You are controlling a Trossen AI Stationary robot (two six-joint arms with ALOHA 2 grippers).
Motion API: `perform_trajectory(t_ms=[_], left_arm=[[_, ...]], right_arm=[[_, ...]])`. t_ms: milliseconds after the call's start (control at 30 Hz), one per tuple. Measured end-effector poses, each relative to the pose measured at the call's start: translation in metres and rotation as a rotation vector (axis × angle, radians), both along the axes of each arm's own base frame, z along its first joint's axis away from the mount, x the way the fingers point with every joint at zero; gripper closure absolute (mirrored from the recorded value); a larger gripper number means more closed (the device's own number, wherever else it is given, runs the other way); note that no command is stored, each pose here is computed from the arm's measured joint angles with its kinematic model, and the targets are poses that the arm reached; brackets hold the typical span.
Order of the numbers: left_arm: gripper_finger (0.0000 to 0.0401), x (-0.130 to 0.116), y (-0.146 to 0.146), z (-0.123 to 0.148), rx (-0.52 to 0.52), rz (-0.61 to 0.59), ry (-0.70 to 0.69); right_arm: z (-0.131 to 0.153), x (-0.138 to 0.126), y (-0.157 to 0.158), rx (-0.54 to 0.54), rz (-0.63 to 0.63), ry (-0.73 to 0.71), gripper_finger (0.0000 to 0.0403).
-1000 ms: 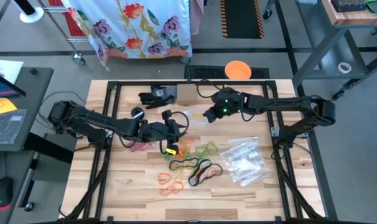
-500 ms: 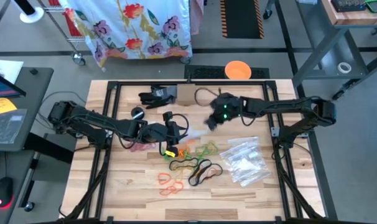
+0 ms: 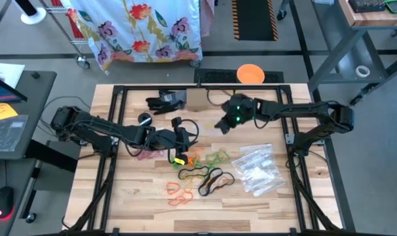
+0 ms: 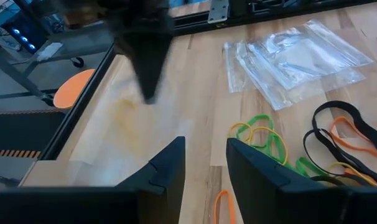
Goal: Sort rubber bands
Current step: Put the yellow rubber band into the transparent zip bag
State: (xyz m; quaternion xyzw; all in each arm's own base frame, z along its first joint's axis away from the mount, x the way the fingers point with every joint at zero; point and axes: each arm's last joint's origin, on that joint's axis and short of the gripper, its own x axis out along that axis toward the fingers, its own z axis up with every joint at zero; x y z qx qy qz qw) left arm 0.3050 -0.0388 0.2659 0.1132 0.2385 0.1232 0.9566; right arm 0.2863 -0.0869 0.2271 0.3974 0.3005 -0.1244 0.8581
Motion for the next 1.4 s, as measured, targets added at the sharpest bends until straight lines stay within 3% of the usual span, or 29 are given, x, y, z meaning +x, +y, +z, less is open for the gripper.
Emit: perform_trajectory(t_ms=[133, 233, 367, 567, 800, 867, 967, 1033, 1133, 1233, 1400], left_arm=[[0.0290, 0.000, 0.000, 0.000, 0.001, -0.002, 0.002], [0.0290, -0.001, 0.000, -0.001, 0.004, 0.000, 0.016], [0.0290, -0.001, 0.000, -0.002, 0.008, 0.007, 0.022], [0.0290, -0.002, 0.003, -0.002, -0.065, 0.128, -0.010], [0.0290, 0.001, -0.004, -0.029, -0.221, -0.026, 0.179], [0.0290, 0.005, -0.005, -0.039, -0.197, -0.036, 0.214], [0.0290, 0.013, -0.002, -0.044, -0.055, 0.010, 0.201], [0.0290, 0.015, 0.002, -0.047, -0.035, 0.001, 0.212], [0.0290, 0.016, 0.003, -0.051, -0.118, 0.012, 0.219], [0.0290, 0.009, 0.001, -0.058, -0.259, -0.005, 0.313], [0.0290, 0.007, -0.002, -0.072, -0.274, -0.007, 0.407]], right_arm=[[-0.003, -0.001, 0.000, -0.023, -0.098, 0.047, 0.0403], [-0.002, -0.002, 0.000, -0.008, -0.030, 0.035, 0.0403], [-0.003, -0.002, 0.000, -0.003, -0.077, 0.046, 0.0403], [0.001, -0.006, -0.008, -0.018, -0.132, 0.036, 0.0403], [-0.001, -0.014, -0.023, -0.017, -0.193, 0.070, 0.0403], [-0.003, -0.015, -0.023, -0.008, -0.189, 0.092, 0.0403], [-0.003, -0.016, -0.023, -0.013, -0.177, 0.095, 0.0403], [-0.003, -0.015, -0.023, -0.013, -0.167, 0.092, 0.0403], [-0.003, -0.016, -0.022, -0.014, -0.158, 0.099, 0.0403], [-0.004, -0.016, -0.022, -0.009, -0.155, 0.111, 0.0403], [-0.005, -0.017, -0.022, -0.010, -0.154, 0.113, 0.0403]])
